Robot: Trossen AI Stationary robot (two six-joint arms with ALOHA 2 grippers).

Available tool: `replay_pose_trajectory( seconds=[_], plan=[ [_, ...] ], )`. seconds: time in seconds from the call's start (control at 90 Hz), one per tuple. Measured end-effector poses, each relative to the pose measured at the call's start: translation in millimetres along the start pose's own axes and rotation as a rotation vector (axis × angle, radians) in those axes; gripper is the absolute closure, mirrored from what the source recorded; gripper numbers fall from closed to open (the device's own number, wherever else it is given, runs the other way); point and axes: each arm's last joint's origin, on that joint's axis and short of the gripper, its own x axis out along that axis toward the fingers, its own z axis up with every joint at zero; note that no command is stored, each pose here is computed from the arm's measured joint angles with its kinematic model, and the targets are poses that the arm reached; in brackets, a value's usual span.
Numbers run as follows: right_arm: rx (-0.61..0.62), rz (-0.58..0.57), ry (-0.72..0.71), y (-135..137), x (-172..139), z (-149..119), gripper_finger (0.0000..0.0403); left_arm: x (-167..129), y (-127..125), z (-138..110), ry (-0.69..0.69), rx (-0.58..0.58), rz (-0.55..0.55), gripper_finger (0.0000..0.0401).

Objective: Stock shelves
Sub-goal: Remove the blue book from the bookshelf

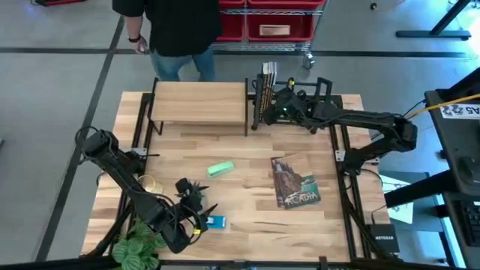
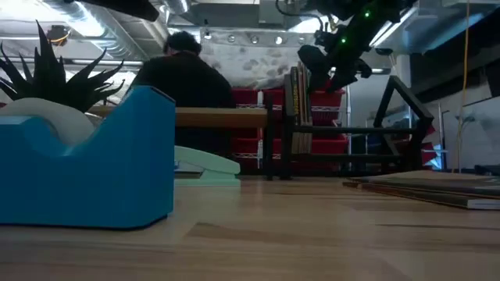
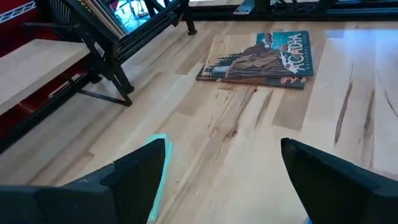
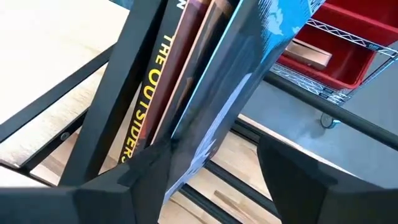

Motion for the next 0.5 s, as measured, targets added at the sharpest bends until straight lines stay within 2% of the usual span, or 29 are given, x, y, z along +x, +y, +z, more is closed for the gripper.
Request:
replay_pose_trajectory(
  seconds=[0.356, 0.5],
  plan=[
    [0.12, -0.104, -0.016, -3.9, -0.5, -2.3, 0.0182, 0.1, 0.0, 0.0, 0.0, 0.0, 0.0, 0.0093],
    [0.122, -0.104, -0.015, -4.0, -0.4, -2.4, 0.0182, 0.1, 0.0, 0.0, 0.0, 0.0, 0.0, 0.0093]
  ],
)
